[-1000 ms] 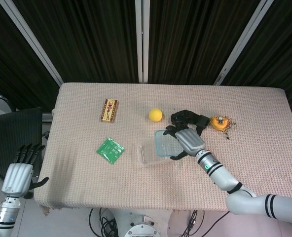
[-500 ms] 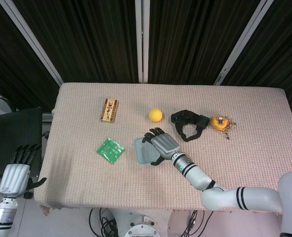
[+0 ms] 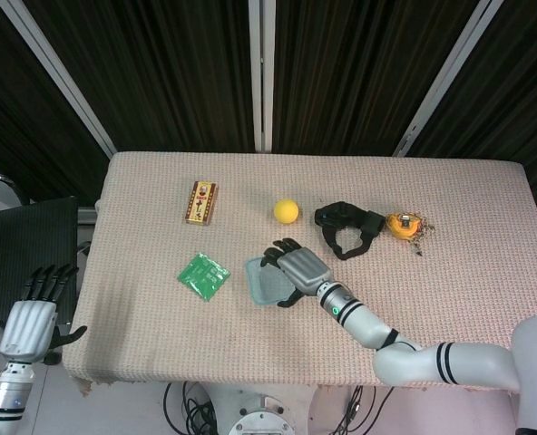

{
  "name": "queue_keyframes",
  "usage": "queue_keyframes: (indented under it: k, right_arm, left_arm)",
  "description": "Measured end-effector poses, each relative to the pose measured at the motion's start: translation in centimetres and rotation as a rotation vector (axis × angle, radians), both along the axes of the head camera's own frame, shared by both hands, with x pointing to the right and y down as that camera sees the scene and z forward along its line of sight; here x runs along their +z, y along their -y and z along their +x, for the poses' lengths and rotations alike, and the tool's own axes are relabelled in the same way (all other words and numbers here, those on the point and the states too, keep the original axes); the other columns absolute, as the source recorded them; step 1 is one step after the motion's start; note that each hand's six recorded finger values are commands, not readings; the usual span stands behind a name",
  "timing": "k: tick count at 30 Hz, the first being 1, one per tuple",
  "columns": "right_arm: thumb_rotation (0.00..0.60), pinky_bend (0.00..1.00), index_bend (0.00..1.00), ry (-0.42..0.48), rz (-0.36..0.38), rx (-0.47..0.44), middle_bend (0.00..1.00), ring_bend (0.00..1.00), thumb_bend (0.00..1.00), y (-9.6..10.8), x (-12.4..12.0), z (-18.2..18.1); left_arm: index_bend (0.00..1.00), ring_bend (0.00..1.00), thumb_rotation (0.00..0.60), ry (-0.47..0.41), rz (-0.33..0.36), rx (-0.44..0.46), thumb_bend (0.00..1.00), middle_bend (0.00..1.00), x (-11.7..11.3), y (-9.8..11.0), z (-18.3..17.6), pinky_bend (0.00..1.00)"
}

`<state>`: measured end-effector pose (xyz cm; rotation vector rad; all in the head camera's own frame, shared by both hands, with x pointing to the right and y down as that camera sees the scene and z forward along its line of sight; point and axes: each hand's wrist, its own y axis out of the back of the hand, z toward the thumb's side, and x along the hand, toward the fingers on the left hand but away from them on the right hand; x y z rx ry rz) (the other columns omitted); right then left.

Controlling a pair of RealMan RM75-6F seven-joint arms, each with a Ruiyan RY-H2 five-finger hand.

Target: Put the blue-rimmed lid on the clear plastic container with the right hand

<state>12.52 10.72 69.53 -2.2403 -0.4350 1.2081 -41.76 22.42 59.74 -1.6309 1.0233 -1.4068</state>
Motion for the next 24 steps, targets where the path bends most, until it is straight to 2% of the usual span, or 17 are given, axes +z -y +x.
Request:
queue_keyframes:
  k: [12,24]
  right_arm:
    - [0.600,0.00,0.27,-0.005,-0.022,0.021,0.40,0.05,0.10,0.2,0.9,1.8]
    - [0.600,0.00,0.27,0.016,-0.033,0.008,0.40,0.05,0.10,-0.1,1.4,1.3]
  left_arm:
    - [0.08,0.00,0.600,0.004,-0.005,0.000,0.00,0.06,0.0,0.0,0.2,0.00]
    - [0.08,0.00,0.600,0.006,-0.007,0.004,0.00,0.06,0.1,0.2,0.3,0.00]
